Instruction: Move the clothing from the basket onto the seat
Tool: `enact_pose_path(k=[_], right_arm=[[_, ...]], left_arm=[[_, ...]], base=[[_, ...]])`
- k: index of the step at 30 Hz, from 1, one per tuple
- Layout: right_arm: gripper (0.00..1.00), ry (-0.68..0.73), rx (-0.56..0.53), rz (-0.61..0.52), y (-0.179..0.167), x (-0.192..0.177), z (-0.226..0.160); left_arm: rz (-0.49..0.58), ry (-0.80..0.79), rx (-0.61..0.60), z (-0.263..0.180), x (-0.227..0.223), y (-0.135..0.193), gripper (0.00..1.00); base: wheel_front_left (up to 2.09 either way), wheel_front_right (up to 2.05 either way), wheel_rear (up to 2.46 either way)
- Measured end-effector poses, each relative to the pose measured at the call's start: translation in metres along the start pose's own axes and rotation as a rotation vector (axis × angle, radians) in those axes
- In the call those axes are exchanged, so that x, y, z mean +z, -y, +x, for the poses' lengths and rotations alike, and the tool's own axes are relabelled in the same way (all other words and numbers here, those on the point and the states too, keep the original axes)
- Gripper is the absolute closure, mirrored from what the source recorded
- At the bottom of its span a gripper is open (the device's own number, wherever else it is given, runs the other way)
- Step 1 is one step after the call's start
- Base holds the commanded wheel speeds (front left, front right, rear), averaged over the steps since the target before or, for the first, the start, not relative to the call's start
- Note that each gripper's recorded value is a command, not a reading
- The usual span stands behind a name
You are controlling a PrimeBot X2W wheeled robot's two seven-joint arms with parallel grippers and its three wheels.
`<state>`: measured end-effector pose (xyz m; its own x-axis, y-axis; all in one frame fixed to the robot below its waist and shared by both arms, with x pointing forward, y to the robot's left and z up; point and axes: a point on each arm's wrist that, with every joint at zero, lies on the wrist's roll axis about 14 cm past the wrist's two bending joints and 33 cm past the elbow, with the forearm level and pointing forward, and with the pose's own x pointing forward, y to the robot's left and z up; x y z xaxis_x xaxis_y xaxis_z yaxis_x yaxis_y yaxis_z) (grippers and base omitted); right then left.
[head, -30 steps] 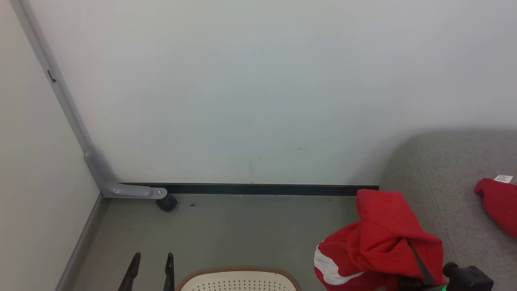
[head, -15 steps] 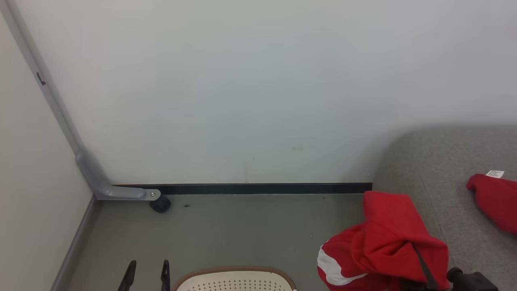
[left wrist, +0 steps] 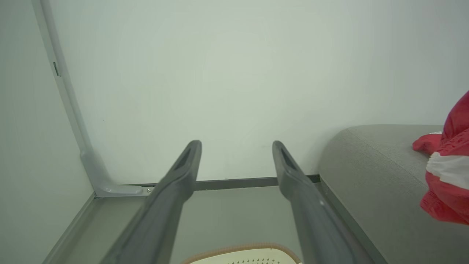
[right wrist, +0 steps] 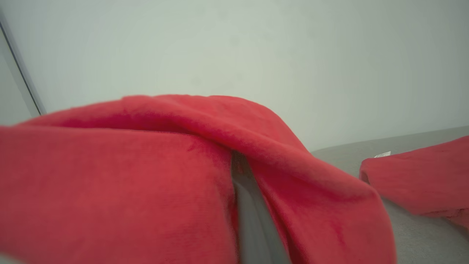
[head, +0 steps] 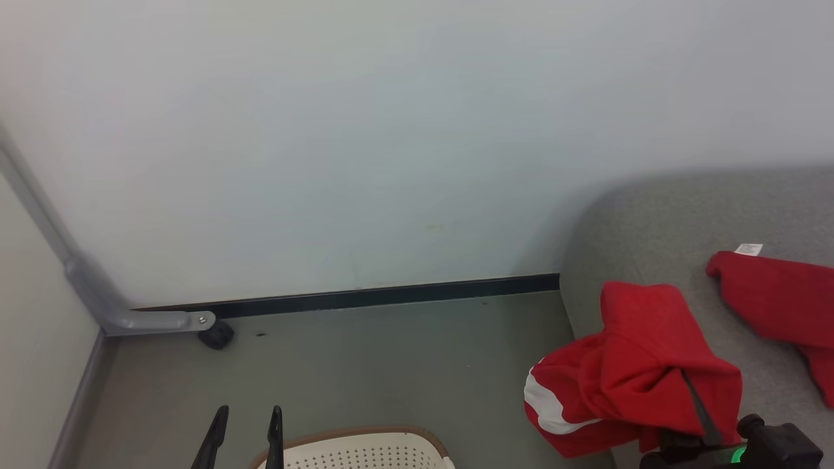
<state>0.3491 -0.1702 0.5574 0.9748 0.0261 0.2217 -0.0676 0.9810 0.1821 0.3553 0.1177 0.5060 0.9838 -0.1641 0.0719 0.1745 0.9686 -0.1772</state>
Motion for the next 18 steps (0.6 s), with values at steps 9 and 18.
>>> enact_pose_path(k=[9,18], right_arm=[[1.00,0.019,-0.105,-0.037,0.032,0.009,-0.014],[1.00,0.029,-0.216,-0.079,0.063,0.017,-0.031]], left_arm=[[-0.020,-0.016,-0.111,0.019,-0.006,0.031,0.00],[-0.048,-0.016,-0.262,0.047,-0.010,0.076,0.00]], base=[[0.00,0.00,0.00],[0.00,0.00,0.00]])
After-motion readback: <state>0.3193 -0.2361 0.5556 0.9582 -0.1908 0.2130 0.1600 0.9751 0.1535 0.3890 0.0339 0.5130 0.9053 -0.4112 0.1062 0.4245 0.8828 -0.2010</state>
